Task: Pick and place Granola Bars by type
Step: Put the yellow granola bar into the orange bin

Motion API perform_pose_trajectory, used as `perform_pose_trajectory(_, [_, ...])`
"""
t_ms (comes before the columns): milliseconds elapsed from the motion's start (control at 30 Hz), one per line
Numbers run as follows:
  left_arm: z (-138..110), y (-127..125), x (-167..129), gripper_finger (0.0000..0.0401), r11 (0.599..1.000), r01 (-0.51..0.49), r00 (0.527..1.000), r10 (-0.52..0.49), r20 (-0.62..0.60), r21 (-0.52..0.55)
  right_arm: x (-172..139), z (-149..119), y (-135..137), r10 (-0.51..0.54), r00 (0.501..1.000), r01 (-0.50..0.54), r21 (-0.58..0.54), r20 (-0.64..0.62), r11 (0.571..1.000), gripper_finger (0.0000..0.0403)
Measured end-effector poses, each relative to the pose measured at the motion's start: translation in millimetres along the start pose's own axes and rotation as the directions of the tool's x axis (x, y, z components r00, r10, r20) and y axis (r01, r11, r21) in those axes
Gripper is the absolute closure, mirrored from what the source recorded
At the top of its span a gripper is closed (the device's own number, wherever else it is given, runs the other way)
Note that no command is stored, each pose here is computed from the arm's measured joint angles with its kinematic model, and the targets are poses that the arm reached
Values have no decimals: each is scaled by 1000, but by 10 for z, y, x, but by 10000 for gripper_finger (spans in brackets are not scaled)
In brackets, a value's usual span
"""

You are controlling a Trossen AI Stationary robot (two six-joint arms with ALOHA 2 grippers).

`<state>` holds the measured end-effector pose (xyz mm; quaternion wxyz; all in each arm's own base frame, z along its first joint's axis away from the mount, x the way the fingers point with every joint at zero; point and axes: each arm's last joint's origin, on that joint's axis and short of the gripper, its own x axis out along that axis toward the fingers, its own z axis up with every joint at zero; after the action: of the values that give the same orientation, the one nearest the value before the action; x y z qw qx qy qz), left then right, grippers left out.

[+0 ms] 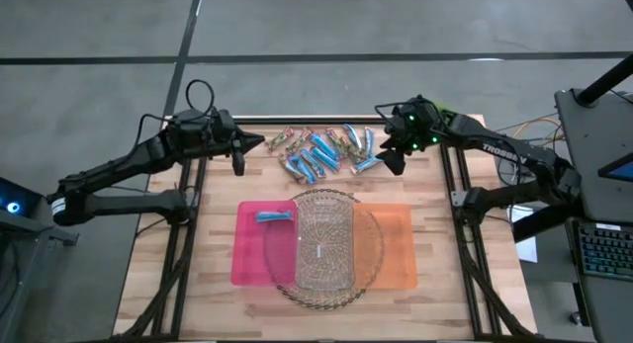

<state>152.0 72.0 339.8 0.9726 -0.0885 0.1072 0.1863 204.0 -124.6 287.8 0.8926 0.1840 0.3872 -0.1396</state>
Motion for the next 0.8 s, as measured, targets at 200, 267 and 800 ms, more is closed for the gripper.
perform_pose_trajectory(200, [0, 0, 0, 401, 1000, 0, 1000, 0, 0, 0, 11, 108, -41, -6, 996, -2, -79, -90, 997, 214])
perform_pose_trajectory(267, [0, 0, 1, 401, 1000, 0, 1000, 0, 0, 0, 40, 169, -58, -7, 994, -6, -114, -109, 993, 215])
perform_pose_trajectory(800, [-21, 3, 9, 401, 1000, -1, 1000, 2, -7, 10, 381, 438, -190, -6, 974, -63, -299, -226, 952, 215])
